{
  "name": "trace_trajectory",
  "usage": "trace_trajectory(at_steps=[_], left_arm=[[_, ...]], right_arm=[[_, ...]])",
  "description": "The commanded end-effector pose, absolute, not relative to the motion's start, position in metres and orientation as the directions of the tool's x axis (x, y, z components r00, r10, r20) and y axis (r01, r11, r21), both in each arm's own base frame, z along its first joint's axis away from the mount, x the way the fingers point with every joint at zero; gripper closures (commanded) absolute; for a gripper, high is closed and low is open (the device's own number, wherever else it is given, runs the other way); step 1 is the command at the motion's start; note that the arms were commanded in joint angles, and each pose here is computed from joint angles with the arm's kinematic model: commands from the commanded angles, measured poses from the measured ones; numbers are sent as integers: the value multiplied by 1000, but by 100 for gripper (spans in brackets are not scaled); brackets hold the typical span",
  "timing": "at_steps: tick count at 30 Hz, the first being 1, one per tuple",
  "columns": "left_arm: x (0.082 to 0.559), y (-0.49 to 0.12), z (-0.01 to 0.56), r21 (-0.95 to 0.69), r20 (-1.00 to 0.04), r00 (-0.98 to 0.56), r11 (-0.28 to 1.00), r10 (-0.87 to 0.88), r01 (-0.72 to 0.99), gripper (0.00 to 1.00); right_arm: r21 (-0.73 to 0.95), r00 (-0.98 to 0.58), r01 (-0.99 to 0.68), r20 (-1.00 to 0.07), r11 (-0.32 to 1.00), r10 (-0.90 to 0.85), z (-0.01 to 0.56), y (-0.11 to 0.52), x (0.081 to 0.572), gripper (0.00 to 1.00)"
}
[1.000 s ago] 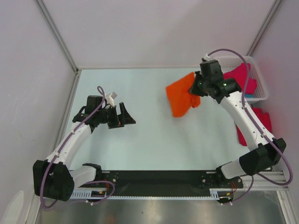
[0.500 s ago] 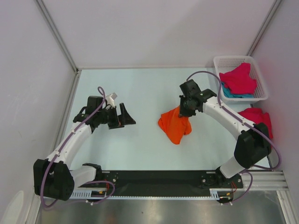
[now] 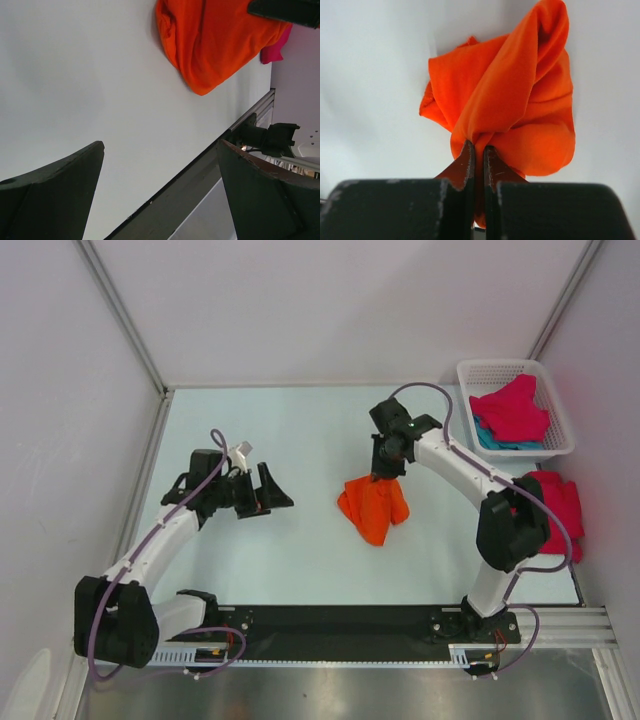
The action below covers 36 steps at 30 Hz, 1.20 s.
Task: Fold and stack the t-shirts
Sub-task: Put the neatly folded tshirt into the corner of the board with the right arm
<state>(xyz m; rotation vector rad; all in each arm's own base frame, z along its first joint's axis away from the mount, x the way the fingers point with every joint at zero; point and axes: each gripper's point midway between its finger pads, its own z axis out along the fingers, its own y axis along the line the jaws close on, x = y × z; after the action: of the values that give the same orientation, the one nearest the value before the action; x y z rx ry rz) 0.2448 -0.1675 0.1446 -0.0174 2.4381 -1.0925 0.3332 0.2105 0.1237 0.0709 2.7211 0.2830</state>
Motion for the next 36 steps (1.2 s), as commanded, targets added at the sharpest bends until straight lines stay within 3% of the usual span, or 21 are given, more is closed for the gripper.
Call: trace_trajectory(at_steps=[1, 9, 14, 18, 22, 28, 36], left_arm=[[240, -196, 144, -762, -405, -884, 620, -234, 185, 1], [202, -294, 105, -738, -402, -910, 623, -98, 259, 0], [203, -332, 83, -700, -414, -909, 657, -53, 281, 0], [212, -344, 78, -639, -500, -863, 706, -77, 307, 0], [236, -336, 77, -523, -654, -742, 797, -148, 301, 0], [229, -363, 71, -300, -821, -570, 866, -22, 399, 0], [221, -399, 38, -99, -862, -488, 897, 139, 432, 0]], right_arm=[[246, -890, -42, -449, 968, 76, 148, 237, 361, 100], [246, -894, -46, -443, 968, 71, 144, 248, 360, 100], [249, -895, -37, -439, 968, 79, 143, 242, 351, 100], [250, -896, -36, -437, 968, 79, 144, 240, 341, 100], [238, -900, -34, -431, 971, 74, 144, 235, 328, 100], [219, -909, -22, -410, 976, 72, 137, 227, 318, 100], [212, -917, -16, -392, 977, 70, 137, 224, 308, 100]])
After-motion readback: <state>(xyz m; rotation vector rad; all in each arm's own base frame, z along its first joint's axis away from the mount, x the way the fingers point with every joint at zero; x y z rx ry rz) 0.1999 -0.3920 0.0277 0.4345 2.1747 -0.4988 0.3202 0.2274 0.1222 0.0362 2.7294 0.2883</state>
